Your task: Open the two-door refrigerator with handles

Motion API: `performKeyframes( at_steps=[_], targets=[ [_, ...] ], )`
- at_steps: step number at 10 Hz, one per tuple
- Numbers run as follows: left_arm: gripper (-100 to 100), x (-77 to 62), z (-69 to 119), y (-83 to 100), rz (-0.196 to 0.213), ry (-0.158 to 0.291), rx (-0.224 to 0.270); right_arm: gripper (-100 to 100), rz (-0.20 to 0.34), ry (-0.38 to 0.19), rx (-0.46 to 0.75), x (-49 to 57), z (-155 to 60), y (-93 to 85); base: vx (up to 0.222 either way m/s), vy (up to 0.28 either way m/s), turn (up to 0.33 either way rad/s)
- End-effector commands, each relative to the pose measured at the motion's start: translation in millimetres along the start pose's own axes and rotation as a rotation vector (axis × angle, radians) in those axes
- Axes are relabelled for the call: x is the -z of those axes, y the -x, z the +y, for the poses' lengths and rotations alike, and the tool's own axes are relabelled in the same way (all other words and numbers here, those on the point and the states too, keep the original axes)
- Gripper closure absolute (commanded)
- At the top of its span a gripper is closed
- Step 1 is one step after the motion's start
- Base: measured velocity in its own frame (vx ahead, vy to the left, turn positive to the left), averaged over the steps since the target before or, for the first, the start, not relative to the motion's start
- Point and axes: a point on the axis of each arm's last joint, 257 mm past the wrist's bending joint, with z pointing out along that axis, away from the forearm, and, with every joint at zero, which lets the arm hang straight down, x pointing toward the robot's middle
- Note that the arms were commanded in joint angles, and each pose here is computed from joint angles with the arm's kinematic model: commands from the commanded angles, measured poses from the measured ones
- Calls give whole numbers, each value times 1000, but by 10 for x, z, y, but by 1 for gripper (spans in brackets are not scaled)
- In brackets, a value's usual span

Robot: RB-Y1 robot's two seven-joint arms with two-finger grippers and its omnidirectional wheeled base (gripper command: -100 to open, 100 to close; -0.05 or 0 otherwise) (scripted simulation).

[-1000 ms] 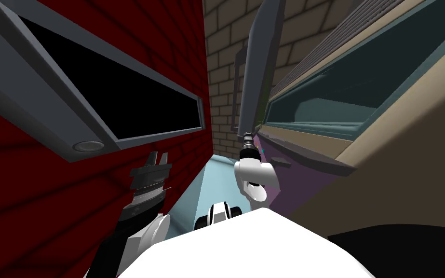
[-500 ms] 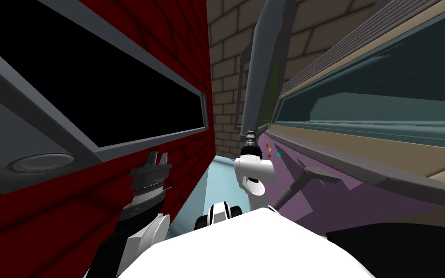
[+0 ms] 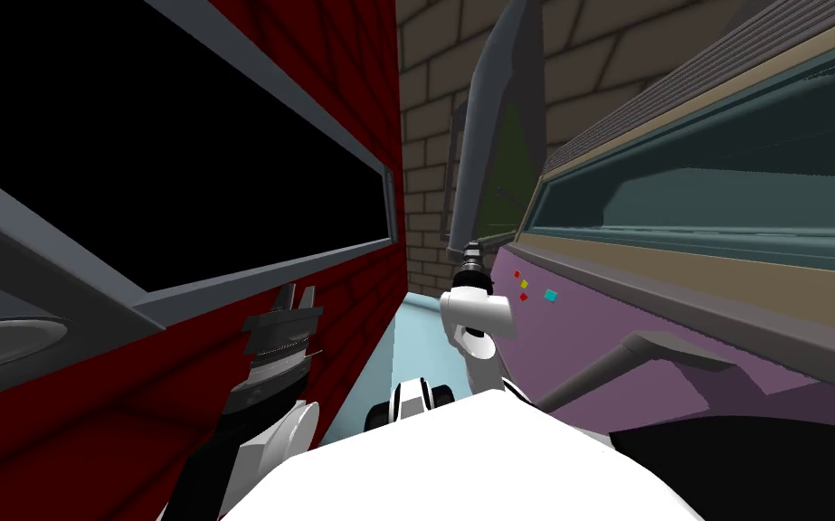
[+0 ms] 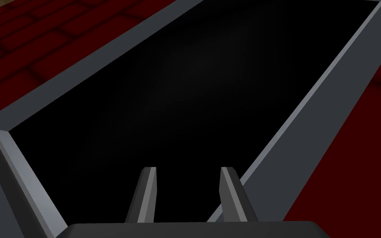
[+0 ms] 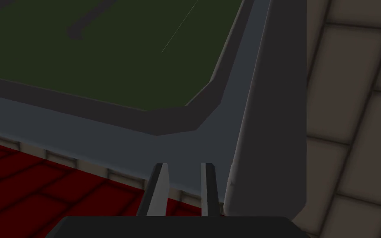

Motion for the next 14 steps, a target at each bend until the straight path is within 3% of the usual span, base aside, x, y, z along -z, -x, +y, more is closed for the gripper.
performKeyframes(
  at_steps=[1,7,14],
  targets=[
    [0,0,0,0,0,0,0,-100,21,-38,58,-78,-41,-60,33,9,-38],
    [0,0,0,0,0,0,0,-100,101,-71,41,-296,-228,-318,93,49,-84],
    [0,0,0,0,0,0,0,-100,180,-3,-146,-486,-344,-587,122,80,-115]
  ],
)
